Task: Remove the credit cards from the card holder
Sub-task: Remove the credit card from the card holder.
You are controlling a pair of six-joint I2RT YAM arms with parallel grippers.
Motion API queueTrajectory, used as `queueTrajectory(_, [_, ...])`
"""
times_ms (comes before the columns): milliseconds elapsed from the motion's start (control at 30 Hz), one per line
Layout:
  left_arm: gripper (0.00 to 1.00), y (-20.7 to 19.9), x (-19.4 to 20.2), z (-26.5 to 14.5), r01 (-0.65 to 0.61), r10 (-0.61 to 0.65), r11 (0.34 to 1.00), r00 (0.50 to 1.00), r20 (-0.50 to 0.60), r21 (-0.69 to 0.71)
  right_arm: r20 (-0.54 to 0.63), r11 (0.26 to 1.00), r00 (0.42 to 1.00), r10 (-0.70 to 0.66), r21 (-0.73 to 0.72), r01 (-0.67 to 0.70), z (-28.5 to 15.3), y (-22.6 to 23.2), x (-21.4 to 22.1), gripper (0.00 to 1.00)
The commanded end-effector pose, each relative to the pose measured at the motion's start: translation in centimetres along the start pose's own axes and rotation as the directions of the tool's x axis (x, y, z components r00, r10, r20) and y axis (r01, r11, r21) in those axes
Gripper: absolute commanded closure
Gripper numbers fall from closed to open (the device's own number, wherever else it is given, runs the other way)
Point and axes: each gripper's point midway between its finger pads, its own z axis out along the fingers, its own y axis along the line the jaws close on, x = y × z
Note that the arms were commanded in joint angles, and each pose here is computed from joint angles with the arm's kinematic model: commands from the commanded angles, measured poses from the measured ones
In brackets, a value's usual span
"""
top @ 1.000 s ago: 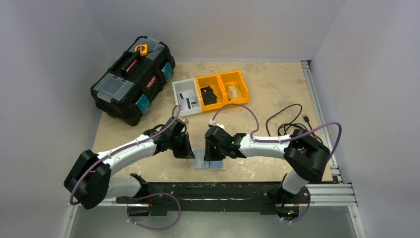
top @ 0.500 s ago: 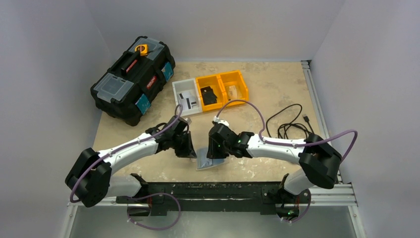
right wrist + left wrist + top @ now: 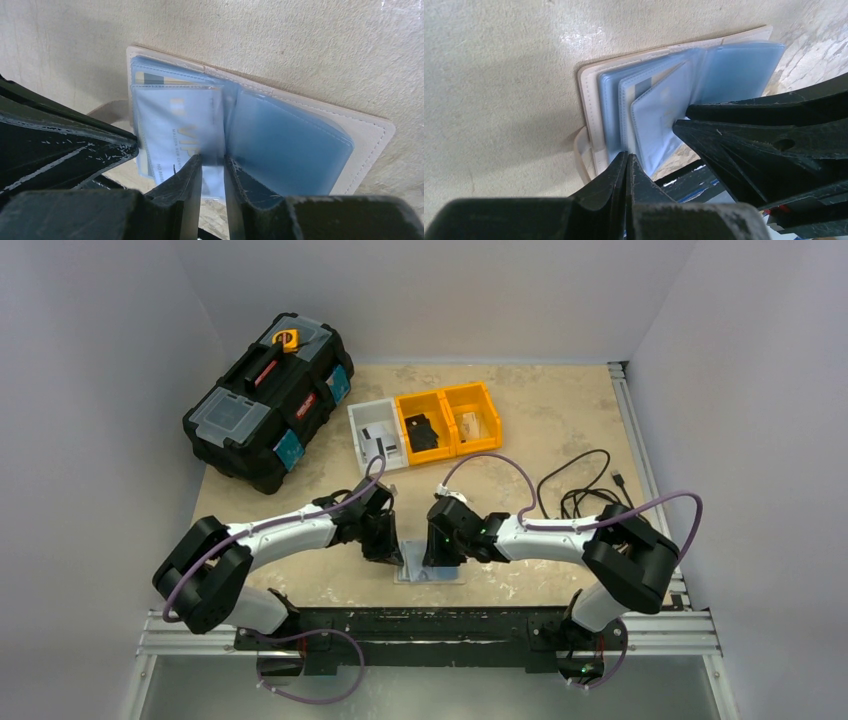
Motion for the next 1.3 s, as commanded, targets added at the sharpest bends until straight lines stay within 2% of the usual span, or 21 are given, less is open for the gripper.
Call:
queueTrajectory(0, [1.00,-1.4,-0.5,0.2,-0.006,0.005,0.999,1.000,0.019,0.044,-0.021,0.999,1.000,0.017,0.028,-0.016,1.2,-1.5,1.0,0.80])
queueTrajectory(200, [0.98,-1.5,-0.5,-0.1,-0.013,0.012,0.999,1.000,0.024,0.039,-0.046,0.997,0.998,0.038,0.066,-0.035,1.9,-3.4,2.2,0.89])
queueTrajectory(367, [0.96,-2.0,-0.5,-0.7,-0.023,0.021,0.999,0.999,0.035,0.048,-0.060,0.996,0.997,0.047,0.080,-0.042,2.2,-4.3,2.8,0.92])
queueTrajectory(700, [0.84,-2.6,-0.2,-1.7,-0.032,0.030,0.998,0.999,0.042,0.058,-0.060,0.995,0.997,0.054,0.086,-0.049,2.5,-4.8,2.9,0.93])
queueTrajectory(933, [0.76,-0.7,0.2,0.0,-0.012,0.012,1.000,1.000,0.020,-0.006,-0.062,0.994,0.996,0.057,0.095,-0.051,2.7,-5.2,3.0,0.94])
queueTrajectory(1267, [0.71,0.0,0.8,2.0,0.004,-0.004,1.000,1.000,-0.012,-0.005,-0.068,0.994,0.996,0.061,0.090,-0.054,2.8,-5.3,3.1,0.94])
